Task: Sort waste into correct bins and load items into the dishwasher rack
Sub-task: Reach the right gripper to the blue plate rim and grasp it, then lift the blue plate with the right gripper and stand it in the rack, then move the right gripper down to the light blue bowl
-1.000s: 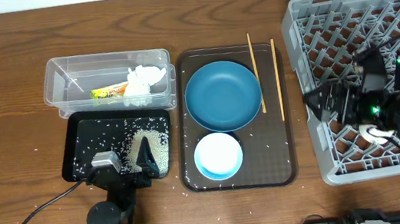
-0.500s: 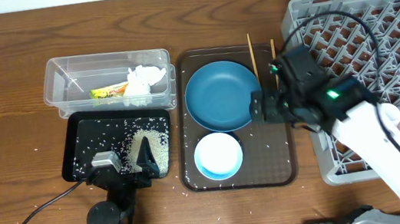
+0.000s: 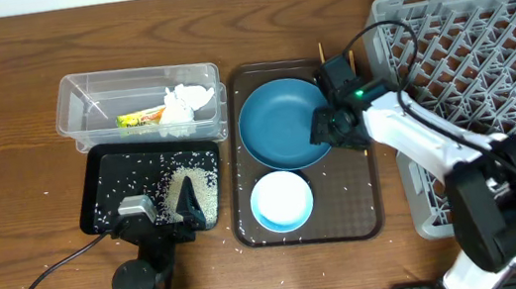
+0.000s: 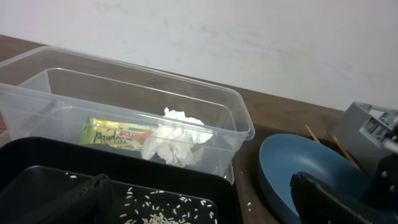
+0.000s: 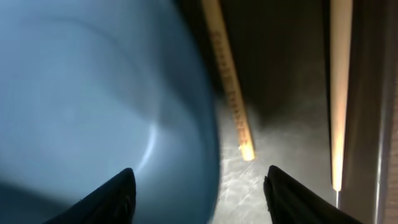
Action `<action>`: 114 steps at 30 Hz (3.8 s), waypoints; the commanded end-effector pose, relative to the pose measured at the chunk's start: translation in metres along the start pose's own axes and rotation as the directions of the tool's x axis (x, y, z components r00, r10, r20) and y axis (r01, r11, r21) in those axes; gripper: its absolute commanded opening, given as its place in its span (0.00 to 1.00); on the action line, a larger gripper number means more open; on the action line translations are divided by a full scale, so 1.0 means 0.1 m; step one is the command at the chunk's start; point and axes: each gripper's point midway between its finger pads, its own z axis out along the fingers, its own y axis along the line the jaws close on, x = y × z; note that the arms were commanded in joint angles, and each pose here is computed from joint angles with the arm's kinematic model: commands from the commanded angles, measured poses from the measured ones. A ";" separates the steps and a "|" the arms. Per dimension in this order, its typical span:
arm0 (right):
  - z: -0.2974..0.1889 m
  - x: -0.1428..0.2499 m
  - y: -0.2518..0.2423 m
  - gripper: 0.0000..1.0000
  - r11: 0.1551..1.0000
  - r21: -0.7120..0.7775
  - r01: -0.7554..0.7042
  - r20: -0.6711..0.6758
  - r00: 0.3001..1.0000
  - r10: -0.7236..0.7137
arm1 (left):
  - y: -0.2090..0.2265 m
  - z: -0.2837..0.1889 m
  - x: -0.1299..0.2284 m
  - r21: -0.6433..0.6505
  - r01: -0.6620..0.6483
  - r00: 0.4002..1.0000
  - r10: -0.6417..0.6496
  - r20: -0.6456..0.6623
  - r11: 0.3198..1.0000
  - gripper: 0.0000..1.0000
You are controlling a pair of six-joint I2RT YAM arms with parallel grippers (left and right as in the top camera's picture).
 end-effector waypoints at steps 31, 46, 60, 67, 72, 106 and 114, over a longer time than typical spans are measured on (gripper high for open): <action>-3.82 -0.68 -2.17 0.01 0.566 0.564 -0.601 0.821 0.483 -0.305 | 0.06 0.02 0.17 -0.016 -0.005 0.999 0.004 -0.044 1.000 0.93; -3.63 -1.42 -2.79 0.01 0.255 0.798 -0.545 0.602 0.705 -0.375 | 0.06 0.02 0.17 -0.016 -0.005 0.999 0.004 -0.044 1.000 0.93; -2.85 -1.89 -3.05 0.01 0.101 0.962 -0.253 0.272 0.876 -0.399 | 0.06 0.02 0.17 -0.016 -0.005 0.999 0.004 -0.044 1.000 0.93; -2.54 -2.06 -3.02 0.01 0.088 0.989 -0.118 0.145 0.882 -0.448 | 0.06 0.02 0.17 -0.016 -0.005 0.999 0.004 -0.044 1.000 0.94; -2.27 -2.16 -2.85 0.07 0.108 0.993 -0.050 0.098 0.860 -0.500 | 0.06 0.02 0.17 -0.016 -0.005 0.999 0.004 -0.044 1.000 0.93; -1.18 -0.43 0.31 0.75 0.844 -0.158 0.513 0.361 0.825 -0.434 | 0.06 0.02 0.17 -0.016 -0.005 0.999 0.004 -0.044 1.000 0.93; -1.11 0.53 0.41 0.66 0.816 -0.408 0.409 0.007 0.895 -0.445 | 0.06 0.02 0.17 -0.016 -0.005 0.999 0.004 -0.044 1.000 0.93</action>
